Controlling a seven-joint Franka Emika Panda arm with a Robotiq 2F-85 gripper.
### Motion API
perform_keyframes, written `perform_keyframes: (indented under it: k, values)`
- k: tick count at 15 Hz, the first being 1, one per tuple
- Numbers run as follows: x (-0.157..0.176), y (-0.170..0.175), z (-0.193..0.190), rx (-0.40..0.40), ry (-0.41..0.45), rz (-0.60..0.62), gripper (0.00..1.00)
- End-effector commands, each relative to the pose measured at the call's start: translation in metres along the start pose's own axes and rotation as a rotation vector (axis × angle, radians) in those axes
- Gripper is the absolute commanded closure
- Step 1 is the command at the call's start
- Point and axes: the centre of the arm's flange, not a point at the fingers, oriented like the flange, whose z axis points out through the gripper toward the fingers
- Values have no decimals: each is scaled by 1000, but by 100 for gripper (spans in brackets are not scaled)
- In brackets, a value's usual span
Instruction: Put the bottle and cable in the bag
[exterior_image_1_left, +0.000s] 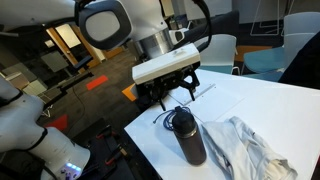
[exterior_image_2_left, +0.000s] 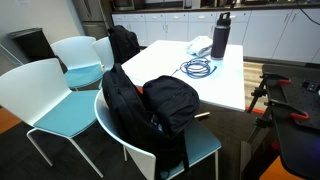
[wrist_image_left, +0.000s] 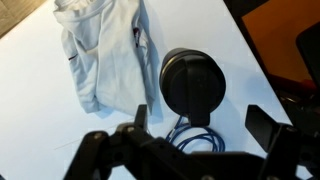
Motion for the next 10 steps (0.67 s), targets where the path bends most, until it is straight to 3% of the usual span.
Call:
perform_keyframes:
  k: [1, 10]
  values:
    - [-5, 9, 7, 13, 3, -31, 0]
    - [-8, 6, 19, 17, 15, -7, 0]
